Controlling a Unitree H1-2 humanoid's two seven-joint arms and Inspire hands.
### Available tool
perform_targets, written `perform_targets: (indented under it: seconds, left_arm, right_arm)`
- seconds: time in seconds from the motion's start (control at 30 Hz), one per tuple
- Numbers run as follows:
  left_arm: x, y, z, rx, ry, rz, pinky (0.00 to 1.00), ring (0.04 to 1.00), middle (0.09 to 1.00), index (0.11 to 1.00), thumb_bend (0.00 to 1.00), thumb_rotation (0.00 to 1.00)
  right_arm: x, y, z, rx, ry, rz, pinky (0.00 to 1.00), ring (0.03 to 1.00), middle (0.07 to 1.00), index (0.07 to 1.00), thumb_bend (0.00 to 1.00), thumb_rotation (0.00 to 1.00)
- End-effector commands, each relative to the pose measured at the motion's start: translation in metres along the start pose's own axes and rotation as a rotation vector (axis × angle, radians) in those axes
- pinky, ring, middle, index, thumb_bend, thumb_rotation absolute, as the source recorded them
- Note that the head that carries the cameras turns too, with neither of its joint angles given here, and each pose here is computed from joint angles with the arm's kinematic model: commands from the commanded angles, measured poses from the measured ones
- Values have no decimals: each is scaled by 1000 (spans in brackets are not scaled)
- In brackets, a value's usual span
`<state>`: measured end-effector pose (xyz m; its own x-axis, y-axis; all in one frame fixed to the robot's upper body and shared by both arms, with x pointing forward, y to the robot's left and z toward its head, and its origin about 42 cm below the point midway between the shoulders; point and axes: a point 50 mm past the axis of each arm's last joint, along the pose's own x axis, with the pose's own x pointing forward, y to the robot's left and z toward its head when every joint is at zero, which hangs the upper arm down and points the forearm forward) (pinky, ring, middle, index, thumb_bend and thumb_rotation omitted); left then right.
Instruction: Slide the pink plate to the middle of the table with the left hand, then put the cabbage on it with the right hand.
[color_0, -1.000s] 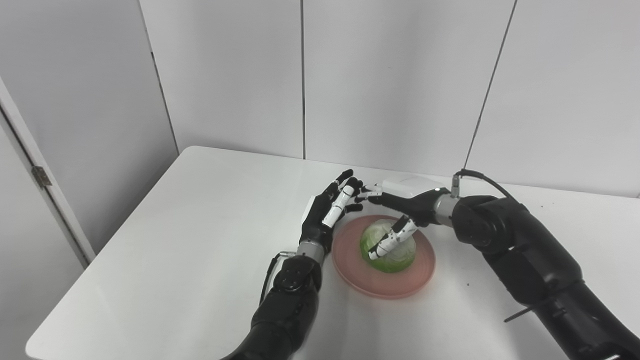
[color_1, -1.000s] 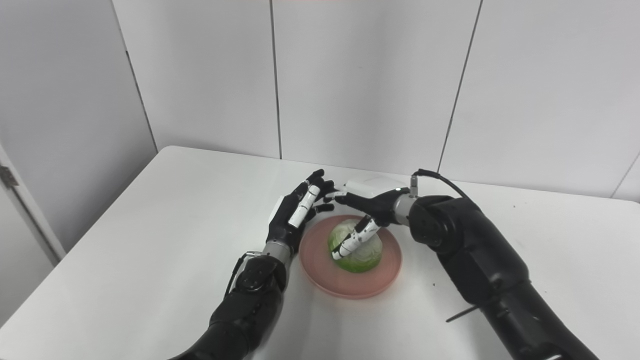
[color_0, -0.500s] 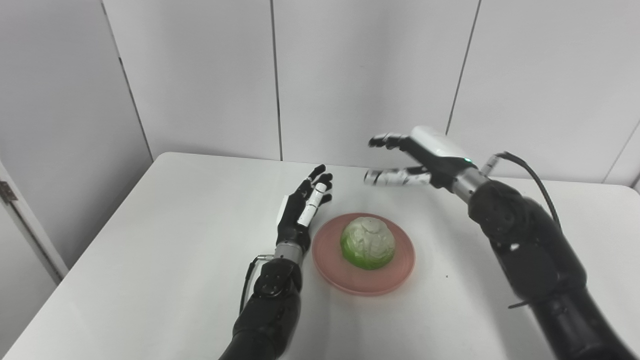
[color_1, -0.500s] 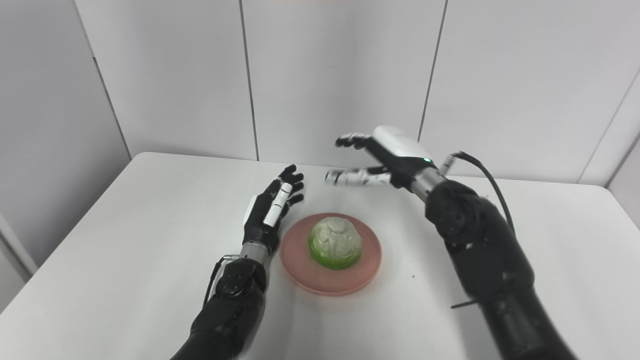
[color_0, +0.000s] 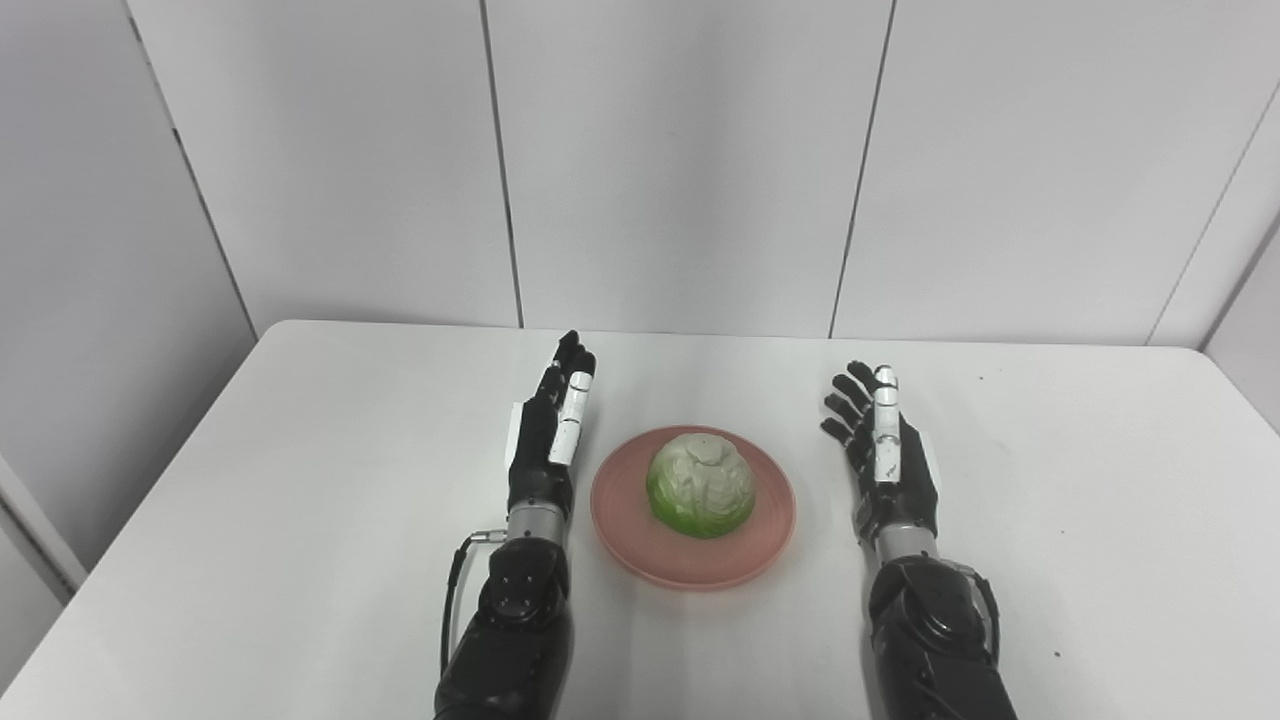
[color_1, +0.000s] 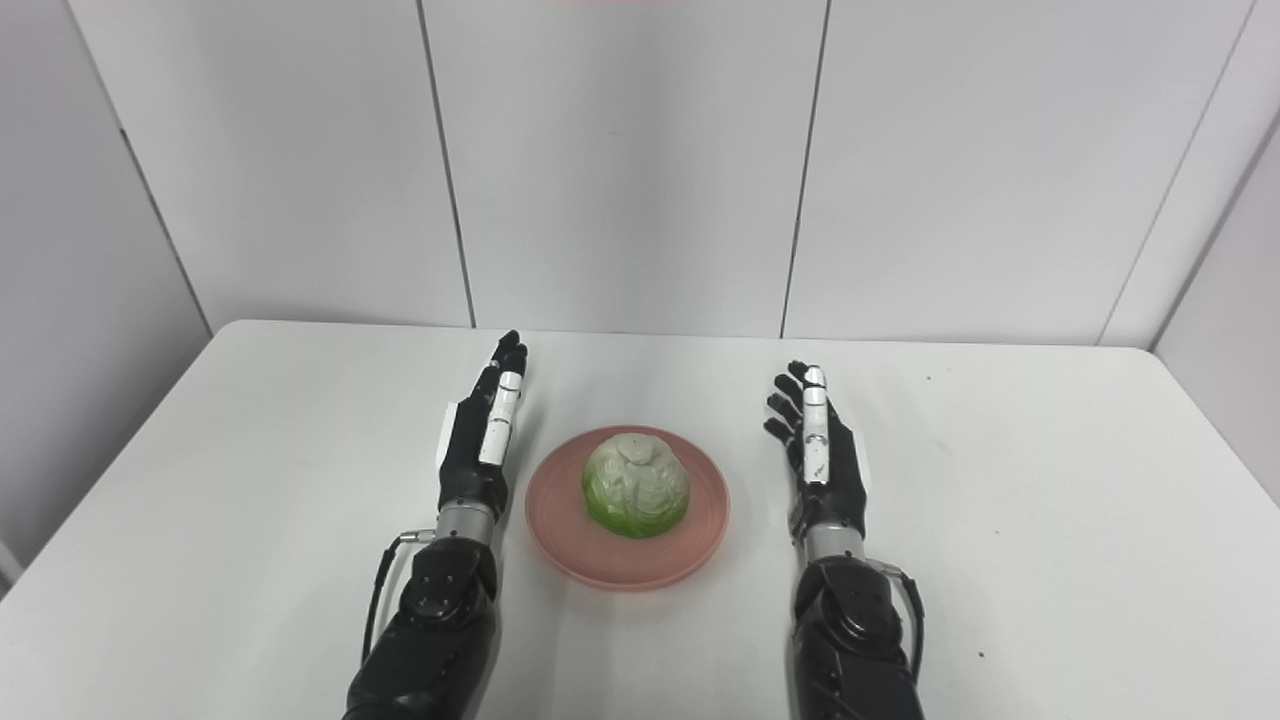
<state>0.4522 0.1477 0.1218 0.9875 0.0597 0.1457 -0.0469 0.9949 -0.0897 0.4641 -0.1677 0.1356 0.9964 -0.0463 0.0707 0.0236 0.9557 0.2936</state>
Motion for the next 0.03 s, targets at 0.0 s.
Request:
perform_targets:
  seconds: [0.0]
  left_arm:
    - [-10,5,-9,17,44,12,1000,990,961,917,740,905]
  right_arm:
    - [1,6,-1,16,-26,21,913,888,880,872,832,991]
